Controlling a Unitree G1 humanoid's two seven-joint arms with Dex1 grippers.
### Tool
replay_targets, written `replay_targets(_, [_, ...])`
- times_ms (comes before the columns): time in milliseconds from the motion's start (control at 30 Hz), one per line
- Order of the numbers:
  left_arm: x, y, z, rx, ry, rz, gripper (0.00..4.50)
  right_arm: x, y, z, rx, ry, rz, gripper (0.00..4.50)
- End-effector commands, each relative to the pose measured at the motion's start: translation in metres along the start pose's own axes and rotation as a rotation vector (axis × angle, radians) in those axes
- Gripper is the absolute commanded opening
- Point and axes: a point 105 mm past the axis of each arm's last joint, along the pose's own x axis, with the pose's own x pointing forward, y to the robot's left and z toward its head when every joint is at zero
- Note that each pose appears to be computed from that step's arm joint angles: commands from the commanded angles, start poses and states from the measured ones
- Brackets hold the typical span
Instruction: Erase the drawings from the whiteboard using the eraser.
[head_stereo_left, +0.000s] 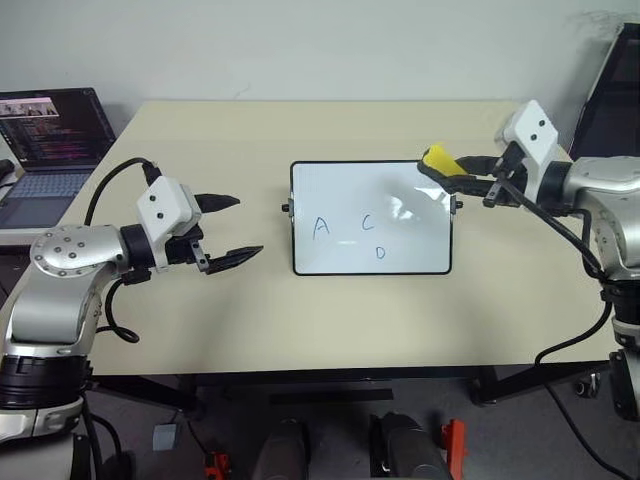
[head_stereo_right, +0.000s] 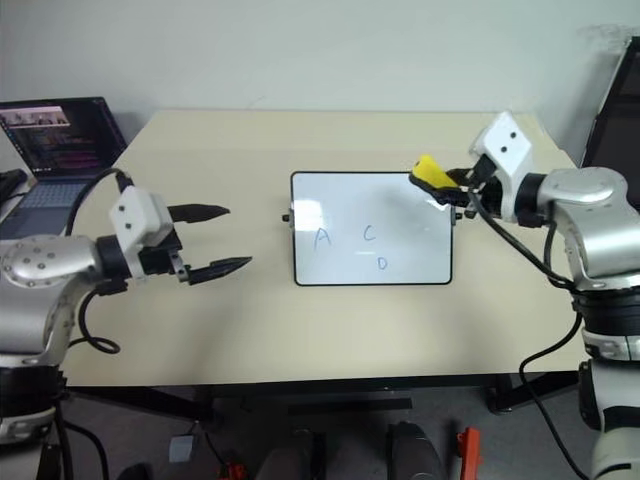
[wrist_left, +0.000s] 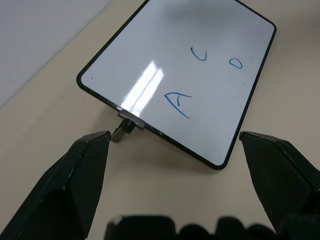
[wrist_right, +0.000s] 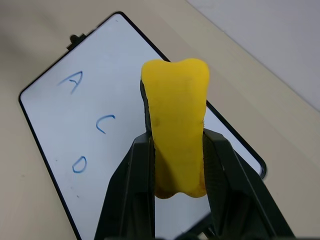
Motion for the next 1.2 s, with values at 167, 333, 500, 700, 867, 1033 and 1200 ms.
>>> replay_targets(167, [-0.002, 0.005, 0.013, 0.04, -0.03, 0.019, 4.5, 0.034, 0.034, 0.044, -0.155, -0.105, 0.104, 0.96])
replay_targets(333, [-0.001, 0.005, 0.014, 0.037, -0.035, 0.017, 4.5, 0.058, 0.059, 0.047, -0.277, -0.083, 0.156, 0.96])
replay_targets(500, [0.0, 0.002, 0.01, 0.028, -0.029, 0.014, 4.5, 0.077, 0.064, 0.04, -0.287, -0.036, 0.156, 0.96])
replay_targets(700, [0.004, -0.003, 0.006, 0.007, -0.033, 0.003, 4.5, 0.102, 0.08, 0.045, -0.347, -0.024, 0.193, 0.96])
replay_targets(867, [0.009, -0.005, 0.002, -0.006, -0.026, -0.007, 4.5, 0.129, 0.089, 0.034, -0.393, 0.034, 0.201, 0.96])
replay_targets(1033, [0.008, -0.004, -0.001, -0.009, -0.011, -0.011, 4.5, 0.153, 0.087, 0.032, -0.439, 0.091, 0.14, 0.96])
replay_targets(1200, [0.005, -0.006, -0.003, -0.013, -0.002, -0.008, 4.5, 0.167, 0.073, 0.034, -0.46, 0.109, 0.067, 0.96])
